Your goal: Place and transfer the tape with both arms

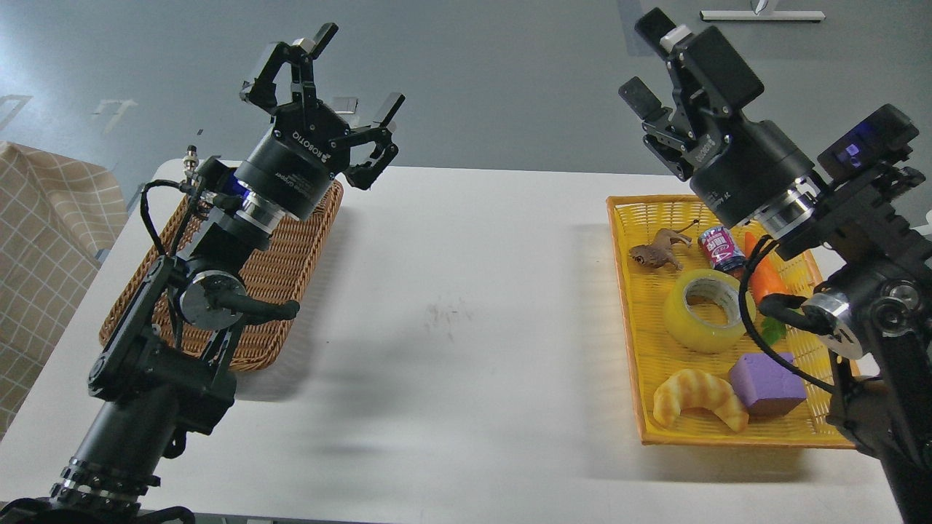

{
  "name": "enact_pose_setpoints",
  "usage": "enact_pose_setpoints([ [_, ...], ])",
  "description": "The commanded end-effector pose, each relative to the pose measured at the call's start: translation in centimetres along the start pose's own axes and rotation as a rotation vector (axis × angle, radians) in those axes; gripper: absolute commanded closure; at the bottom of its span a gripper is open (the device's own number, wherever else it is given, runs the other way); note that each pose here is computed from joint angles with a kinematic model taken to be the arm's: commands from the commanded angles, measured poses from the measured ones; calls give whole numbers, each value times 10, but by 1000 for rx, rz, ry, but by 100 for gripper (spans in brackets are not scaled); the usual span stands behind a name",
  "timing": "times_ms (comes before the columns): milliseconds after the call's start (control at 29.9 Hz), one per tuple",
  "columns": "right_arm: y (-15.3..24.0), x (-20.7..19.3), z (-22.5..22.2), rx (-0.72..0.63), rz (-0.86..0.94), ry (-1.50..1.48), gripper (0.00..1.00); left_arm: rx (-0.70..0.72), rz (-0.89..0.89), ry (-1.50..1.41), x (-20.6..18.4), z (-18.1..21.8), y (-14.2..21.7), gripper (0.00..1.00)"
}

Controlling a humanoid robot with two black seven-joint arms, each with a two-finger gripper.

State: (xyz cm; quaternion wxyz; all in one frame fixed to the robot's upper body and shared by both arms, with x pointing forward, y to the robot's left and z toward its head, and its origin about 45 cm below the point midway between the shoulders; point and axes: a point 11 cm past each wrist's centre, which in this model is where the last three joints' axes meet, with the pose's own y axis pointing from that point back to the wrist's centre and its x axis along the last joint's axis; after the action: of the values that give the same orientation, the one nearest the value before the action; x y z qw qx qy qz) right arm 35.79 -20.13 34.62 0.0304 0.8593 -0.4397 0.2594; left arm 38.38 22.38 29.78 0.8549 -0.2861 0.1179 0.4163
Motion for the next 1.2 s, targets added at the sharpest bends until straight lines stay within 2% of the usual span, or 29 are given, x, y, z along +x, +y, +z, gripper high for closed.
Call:
enact_pose_setpoints([
  [0,18,15,14,-96,-16,141,0,5,4,4,0,-2,2,2],
  [268,82,63,42,-403,-188,531,0,16,9,2,2,-4,3,2],
  [535,112,83,62,-556,-236,667,0,23,20,7,5,-7,7,2],
  [769,117,88,59,-556,-214,627,0,22,21,5,5,-7,7,2],
  [836,115,106,42,-522,-147,581,0,22,22,6,5,-7,8,2],
  [903,119,113,40,-524,-167,515,0,25,24,6,5,-8,9,2],
  [1003,125,133,41,-518,-85,437,0,28,20,4,4,-9,11,2],
  [1171,135,131,50,-550,-80,431,0,33,30,5,7,-10,12,2],
])
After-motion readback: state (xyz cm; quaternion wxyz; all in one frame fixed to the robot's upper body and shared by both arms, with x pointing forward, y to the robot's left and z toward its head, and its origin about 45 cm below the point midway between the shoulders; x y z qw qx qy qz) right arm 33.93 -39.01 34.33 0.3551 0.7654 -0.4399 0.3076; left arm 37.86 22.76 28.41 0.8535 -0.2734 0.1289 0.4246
